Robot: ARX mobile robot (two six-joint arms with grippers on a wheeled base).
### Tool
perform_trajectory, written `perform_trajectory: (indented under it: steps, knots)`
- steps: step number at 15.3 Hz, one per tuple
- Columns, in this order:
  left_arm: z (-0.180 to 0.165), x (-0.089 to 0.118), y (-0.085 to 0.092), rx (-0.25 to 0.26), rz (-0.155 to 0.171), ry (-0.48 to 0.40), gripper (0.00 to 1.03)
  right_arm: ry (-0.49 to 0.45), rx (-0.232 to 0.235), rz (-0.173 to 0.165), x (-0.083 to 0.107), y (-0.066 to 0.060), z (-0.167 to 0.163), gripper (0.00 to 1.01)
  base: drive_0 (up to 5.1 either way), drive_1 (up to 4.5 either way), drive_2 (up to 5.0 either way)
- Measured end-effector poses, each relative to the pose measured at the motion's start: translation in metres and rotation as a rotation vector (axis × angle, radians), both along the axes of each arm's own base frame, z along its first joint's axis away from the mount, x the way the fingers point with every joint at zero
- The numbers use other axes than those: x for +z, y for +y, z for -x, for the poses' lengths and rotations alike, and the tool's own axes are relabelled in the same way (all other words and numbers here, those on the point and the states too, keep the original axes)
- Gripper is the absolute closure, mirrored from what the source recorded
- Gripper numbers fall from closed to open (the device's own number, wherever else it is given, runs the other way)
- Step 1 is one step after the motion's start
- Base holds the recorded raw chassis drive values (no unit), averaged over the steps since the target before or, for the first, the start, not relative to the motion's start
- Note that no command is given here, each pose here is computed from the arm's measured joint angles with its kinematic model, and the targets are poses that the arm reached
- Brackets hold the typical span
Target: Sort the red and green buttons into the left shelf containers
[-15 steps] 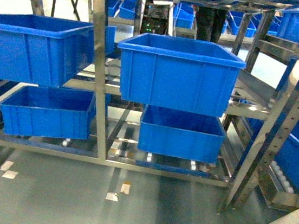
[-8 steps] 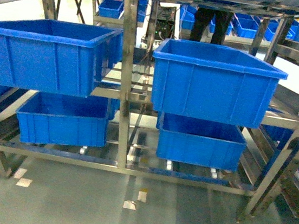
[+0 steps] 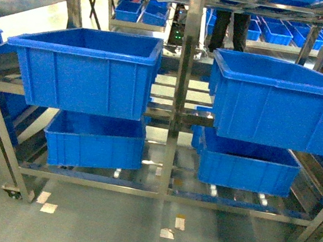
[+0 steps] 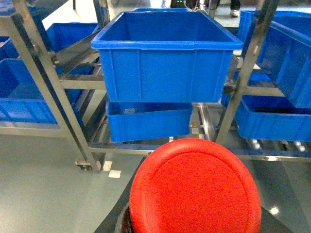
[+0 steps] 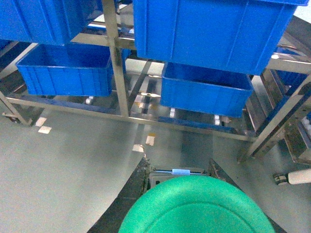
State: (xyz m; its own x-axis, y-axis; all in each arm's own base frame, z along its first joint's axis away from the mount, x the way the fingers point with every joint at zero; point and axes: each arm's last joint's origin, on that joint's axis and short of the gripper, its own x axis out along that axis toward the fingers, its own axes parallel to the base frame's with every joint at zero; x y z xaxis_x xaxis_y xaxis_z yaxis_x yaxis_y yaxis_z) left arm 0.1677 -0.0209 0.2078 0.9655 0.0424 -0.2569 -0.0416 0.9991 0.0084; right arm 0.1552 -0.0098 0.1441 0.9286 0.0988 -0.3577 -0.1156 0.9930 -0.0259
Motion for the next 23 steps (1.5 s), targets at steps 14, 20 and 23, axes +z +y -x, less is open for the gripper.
perform_trajectory:
  steps: [14, 20, 23]
  knots:
    - [0.0005, -0.0015, 0.0001, 0.0, -0.001, 0.004, 0.78, -0.005, 0.003, -0.001, 0.0006, 0.0001, 0.0002, 0.75, -0.6, 3.57, -2.7]
    - [0.0005, -0.0015, 0.0001, 0.0, -0.001, 0.003, 0.78, -0.004, 0.003, -0.001, 0.0006, 0.0001, 0.0002, 0.75, 0.0, 4.21, -4.2]
    - [0.0005, -0.0016, 0.0001, 0.0, -0.001, 0.005, 0.78, -0.004, 0.003, -0.001, 0.0006, 0.0001, 0.0002, 0.75, 0.0, 4.22, -4.2]
